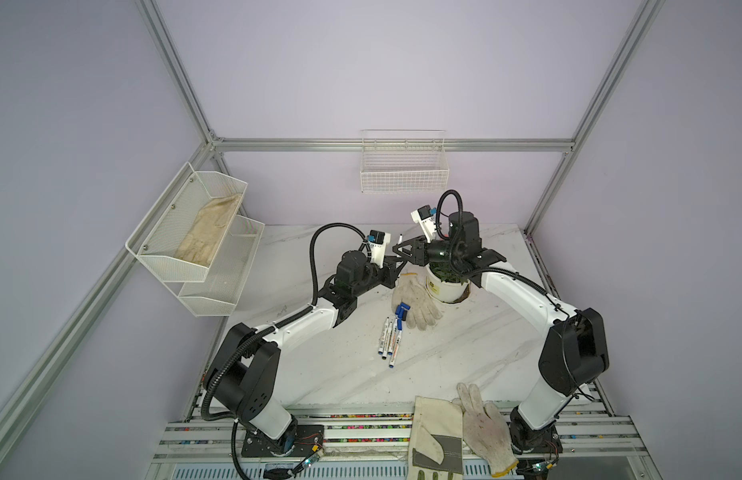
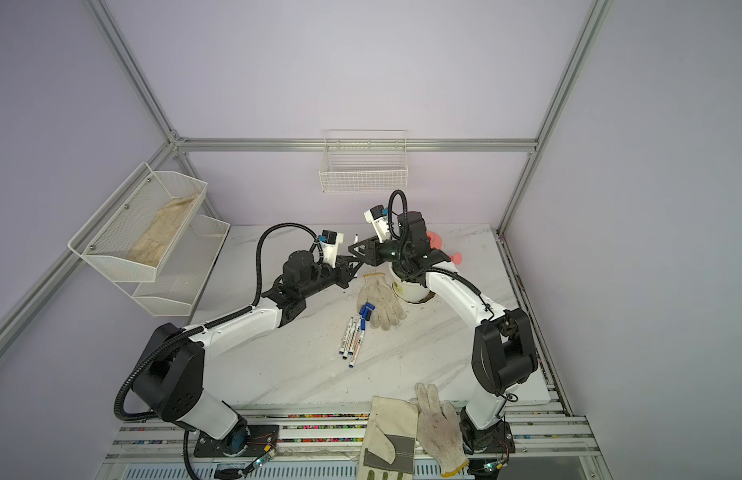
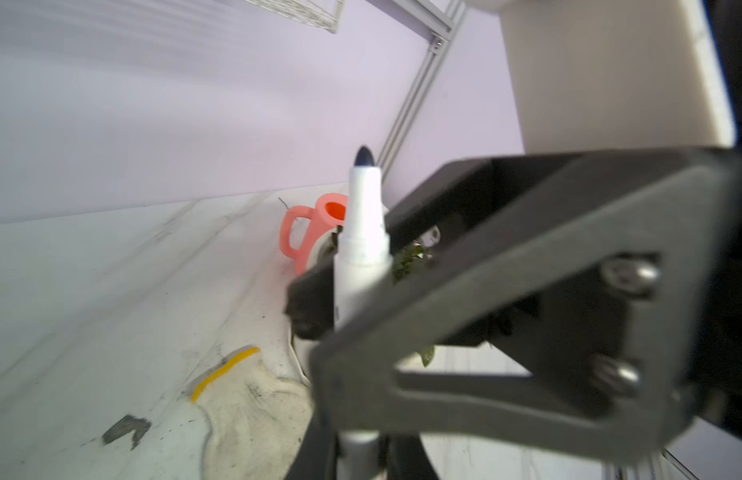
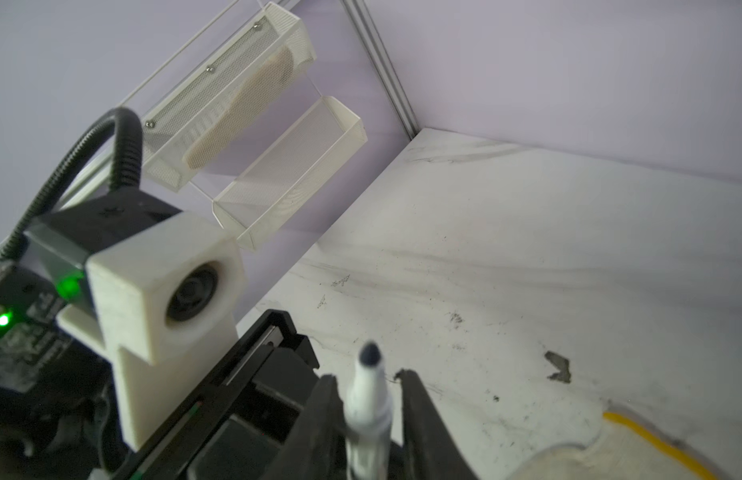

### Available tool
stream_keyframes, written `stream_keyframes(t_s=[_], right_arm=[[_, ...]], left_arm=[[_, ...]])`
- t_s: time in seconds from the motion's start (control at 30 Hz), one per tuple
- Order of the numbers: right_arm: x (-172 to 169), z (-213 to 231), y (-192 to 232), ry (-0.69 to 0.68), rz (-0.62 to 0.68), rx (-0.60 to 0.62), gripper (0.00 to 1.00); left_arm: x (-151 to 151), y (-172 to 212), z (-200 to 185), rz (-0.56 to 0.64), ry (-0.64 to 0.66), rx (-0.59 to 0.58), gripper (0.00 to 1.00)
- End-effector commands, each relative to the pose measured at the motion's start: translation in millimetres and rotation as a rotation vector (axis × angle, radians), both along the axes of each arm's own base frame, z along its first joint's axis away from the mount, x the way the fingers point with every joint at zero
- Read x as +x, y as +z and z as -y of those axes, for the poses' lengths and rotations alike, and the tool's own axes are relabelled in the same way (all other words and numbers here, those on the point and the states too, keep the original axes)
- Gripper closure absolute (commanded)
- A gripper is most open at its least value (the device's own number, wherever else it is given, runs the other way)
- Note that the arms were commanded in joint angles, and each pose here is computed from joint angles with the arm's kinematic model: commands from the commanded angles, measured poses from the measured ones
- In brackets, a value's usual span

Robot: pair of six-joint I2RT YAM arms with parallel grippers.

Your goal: Insert the pens into the pen caps

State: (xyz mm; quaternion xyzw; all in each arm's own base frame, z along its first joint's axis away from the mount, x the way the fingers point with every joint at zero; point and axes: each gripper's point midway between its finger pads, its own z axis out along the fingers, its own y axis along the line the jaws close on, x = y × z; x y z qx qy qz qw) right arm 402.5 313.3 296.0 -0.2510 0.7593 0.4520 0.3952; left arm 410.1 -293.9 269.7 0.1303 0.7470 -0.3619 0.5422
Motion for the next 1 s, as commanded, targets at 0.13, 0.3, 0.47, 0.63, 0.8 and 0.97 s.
stream_keyframes(t_s=[0.13, 0.3, 0.47, 0.63, 0.8, 0.97], right_arm=[[-3.0, 19.0, -76.7, -0.161, -0.052, -0.338, 0.50], [-24.0, 6.7, -149.0, -0.107, -0.134, -0.594, 0.53], [-20.3, 14.3, -192.2, -0.141, -0.205, -0.732, 0.59], [-22.9, 17.5, -213.0, -0.146, -0.235, -0.793, 0.63], [-29.3, 12.8, -217.8, -0.117, -0.234, -0.806, 0.66], [-40.1, 6.2, -222.8, -0.056, -0.232, -0.805, 0.66]], left_arm=[[9.6, -48.1, -126.3, -0.177, 0.629, -0.042, 1.00], [3.2, -62.9, -133.2, -0.222, 0.633, 0.037, 1.00], [1.9, -64.8, -127.4, -0.227, 0.599, 0.067, 1.00], [1.6, -68.0, -123.7, -0.233, 0.584, 0.090, 1.00], [1.5, -71.2, -118.9, -0.243, 0.564, 0.092, 1.00], [0.6, -75.5, -115.5, -0.254, 0.553, 0.101, 1.00]])
